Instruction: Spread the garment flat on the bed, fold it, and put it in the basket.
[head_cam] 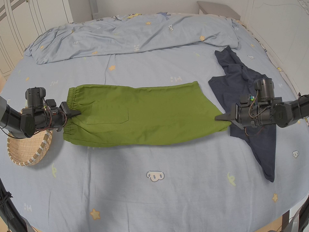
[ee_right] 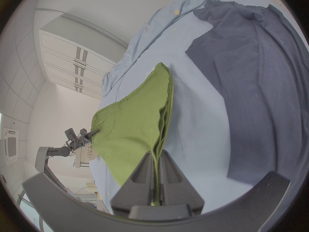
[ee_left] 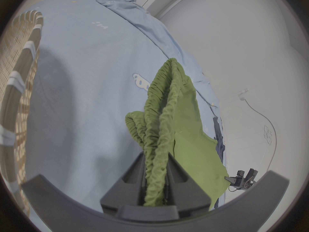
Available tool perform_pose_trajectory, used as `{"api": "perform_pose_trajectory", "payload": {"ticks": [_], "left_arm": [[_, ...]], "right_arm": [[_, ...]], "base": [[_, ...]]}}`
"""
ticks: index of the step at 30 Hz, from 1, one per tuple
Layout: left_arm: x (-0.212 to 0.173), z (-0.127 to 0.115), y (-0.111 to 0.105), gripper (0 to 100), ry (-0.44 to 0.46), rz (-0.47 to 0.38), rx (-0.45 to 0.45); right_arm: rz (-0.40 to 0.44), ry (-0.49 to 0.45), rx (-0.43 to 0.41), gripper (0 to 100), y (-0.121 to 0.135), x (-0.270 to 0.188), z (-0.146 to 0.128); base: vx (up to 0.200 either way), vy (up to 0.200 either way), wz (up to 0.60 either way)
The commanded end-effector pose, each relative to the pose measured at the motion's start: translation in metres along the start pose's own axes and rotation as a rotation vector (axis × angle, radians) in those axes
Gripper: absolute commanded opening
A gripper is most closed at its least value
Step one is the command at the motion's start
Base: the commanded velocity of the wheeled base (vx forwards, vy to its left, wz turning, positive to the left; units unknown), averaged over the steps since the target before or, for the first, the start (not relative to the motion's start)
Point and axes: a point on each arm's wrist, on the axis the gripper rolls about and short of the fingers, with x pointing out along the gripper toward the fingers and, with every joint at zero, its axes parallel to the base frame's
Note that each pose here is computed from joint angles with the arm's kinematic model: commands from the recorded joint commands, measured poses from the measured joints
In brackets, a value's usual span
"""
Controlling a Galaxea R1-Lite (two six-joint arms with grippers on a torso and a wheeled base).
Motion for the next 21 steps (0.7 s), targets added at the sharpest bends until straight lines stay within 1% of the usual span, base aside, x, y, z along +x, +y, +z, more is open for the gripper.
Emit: {"api": "perform_pose_trajectory", "payload": {"ticks": [1,3,5,6,7,9,10,11,12,15,17,19,21], "left_arm": [[-0.037,-0.005,-0.015,0,0.02,0.016,0.039],[-0.05,-0.012,-0.01,0,0.036,0.044,0.048],[-0.063,-0.026,-0.005,0,0.06,0.068,0.064],[-0.066,-0.029,-0.004,0,0.064,0.073,0.067],[-0.075,-0.04,0.0,0,0.08,0.09,0.078],[-0.089,-0.059,0.006,0,0.111,0.114,0.085],[-0.094,-0.067,0.007,0,0.125,0.122,0.087],[-0.095,-0.068,0.008,0,0.126,0.123,0.087],[-0.106,-0.082,0.01,0,0.147,0.137,0.084],[-0.122,-0.104,0.012,0,0.171,0.151,0.068],[-0.126,-0.11,0.013,0,0.174,0.153,0.065],[-0.134,-0.123,0.014,0,0.175,0.152,0.066],[-0.136,-0.129,0.014,0,0.175,0.15,0.068]], "right_arm": [[0.001,0.005,-0.005,0,0.023,-0.048,-0.032],[-0.006,0.027,0.007,0,0.025,-0.059,-0.049],[-0.009,0.066,0.019,0,0.026,-0.066,-0.07],[-0.008,0.073,0.021,0,0.027,-0.068,-0.075],[-0.008,0.103,0.027,0,0.029,-0.072,-0.09],[-0.005,0.135,0.033,0,0.029,-0.078,-0.111],[-0.004,0.148,0.035,0,0.029,-0.08,-0.119],[-0.003,0.149,0.034,0,0.029,-0.08,-0.121],[0.002,0.177,0.034,0,0.028,-0.083,-0.139],[0.015,0.201,0.03,0,0.026,-0.086,-0.164],[0.017,0.208,0.03,0,0.024,-0.086,-0.172],[0.027,0.218,0.024,0,0.021,-0.087,-0.187],[0.026,0.222,0.027,0,0.019,-0.088,-0.192]], "base": [[0.0,0.0,0.0],[0.0,0.0,0.0],[0.0,0.0,0.0],[0.0,0.0,0.0],[0.0,0.0,0.0],[0.0,0.0,0.0],[0.0,0.0,0.0],[0.0,0.0,0.0],[0.0,0.0,0.0],[0.0,0.0,0.0],[0.0,0.0,0.0],[0.0,0.0,0.0],[0.0,0.0,0.0]]}}
